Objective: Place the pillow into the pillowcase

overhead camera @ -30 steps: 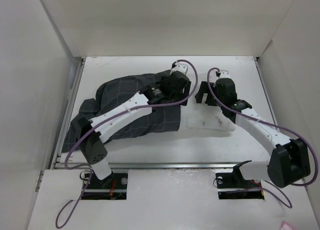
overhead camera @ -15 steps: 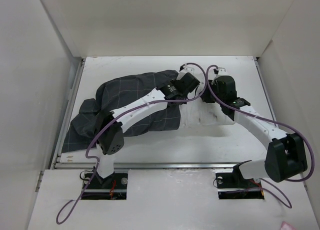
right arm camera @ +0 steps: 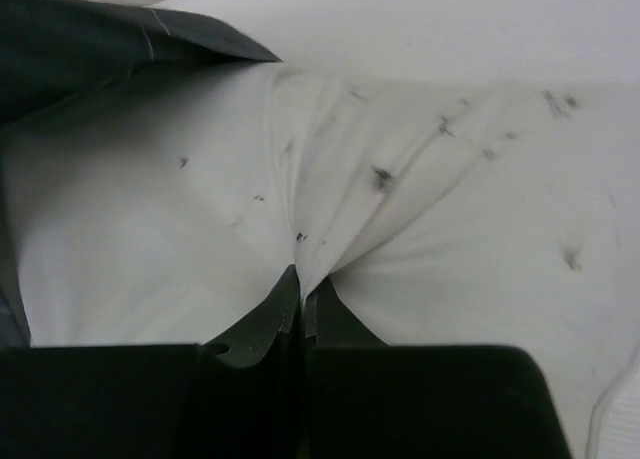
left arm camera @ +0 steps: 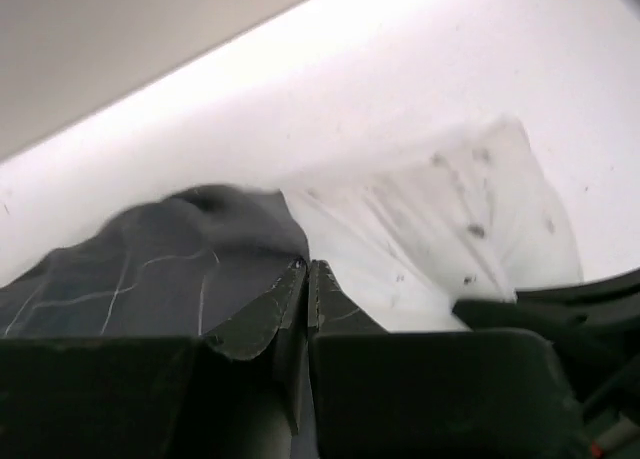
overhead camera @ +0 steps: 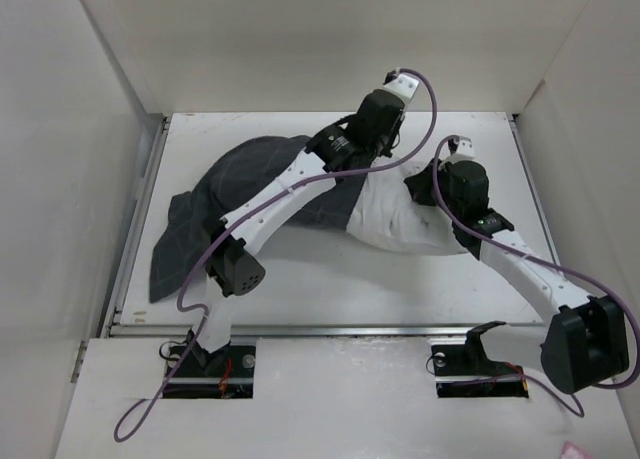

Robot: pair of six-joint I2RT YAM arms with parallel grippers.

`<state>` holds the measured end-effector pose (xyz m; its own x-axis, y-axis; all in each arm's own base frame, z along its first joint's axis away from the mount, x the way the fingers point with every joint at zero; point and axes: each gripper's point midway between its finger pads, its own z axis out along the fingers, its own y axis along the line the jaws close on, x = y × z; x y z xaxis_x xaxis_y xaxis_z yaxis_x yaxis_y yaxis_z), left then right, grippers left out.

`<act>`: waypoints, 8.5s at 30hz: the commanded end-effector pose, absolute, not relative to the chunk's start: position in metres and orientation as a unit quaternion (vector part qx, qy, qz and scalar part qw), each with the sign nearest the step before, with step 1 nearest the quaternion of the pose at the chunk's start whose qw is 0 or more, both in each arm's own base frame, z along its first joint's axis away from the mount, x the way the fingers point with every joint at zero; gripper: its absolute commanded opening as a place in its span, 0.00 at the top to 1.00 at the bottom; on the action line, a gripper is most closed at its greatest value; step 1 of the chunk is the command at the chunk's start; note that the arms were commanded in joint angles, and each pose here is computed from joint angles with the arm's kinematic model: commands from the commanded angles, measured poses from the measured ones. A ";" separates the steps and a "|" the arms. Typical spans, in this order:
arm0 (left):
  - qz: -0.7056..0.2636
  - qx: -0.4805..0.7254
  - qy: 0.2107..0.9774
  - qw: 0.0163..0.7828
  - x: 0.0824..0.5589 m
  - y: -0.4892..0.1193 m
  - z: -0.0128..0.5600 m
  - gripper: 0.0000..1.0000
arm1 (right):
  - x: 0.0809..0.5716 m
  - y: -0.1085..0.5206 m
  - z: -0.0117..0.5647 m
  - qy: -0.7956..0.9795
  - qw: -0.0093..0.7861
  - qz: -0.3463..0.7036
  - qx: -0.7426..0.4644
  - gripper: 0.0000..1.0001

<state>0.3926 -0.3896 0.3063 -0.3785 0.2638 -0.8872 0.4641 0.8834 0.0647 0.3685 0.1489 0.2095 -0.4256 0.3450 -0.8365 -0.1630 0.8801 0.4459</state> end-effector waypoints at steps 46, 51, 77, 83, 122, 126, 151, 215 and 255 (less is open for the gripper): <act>-0.123 -0.071 0.860 0.489 0.271 -0.188 0.212 0.00 | 0.345 0.307 0.175 0.781 0.468 0.102 -0.400 0.01; -0.121 -0.068 0.870 0.472 0.266 -0.189 0.180 0.00 | 0.359 0.297 0.144 0.814 0.443 0.052 -0.373 0.02; -0.008 -0.101 0.862 0.496 0.345 -0.161 0.121 0.89 | 0.327 0.289 0.196 0.790 0.485 0.117 -0.356 0.02; -0.054 -0.092 0.849 0.518 0.339 -0.167 0.157 1.00 | 0.312 0.328 0.179 0.771 0.446 0.204 -0.406 0.01; -0.512 0.315 0.636 0.484 0.197 -0.350 0.454 1.00 | 0.399 0.355 0.392 0.545 0.709 0.447 0.029 1.00; -0.562 0.349 0.599 0.451 0.173 -0.364 0.476 1.00 | 0.416 0.362 0.360 0.576 0.701 0.417 0.049 1.00; -0.475 0.287 0.614 0.561 0.280 -0.364 0.501 1.00 | 0.396 0.176 0.411 0.527 0.764 0.182 0.325 1.00; -0.128 0.021 0.889 0.439 0.386 -0.211 0.202 0.00 | 0.322 0.309 0.217 0.786 0.434 0.370 -0.238 0.05; -0.171 0.144 0.883 0.412 0.297 -0.290 0.234 0.00 | 0.464 0.250 0.181 0.800 0.570 0.162 -0.094 1.00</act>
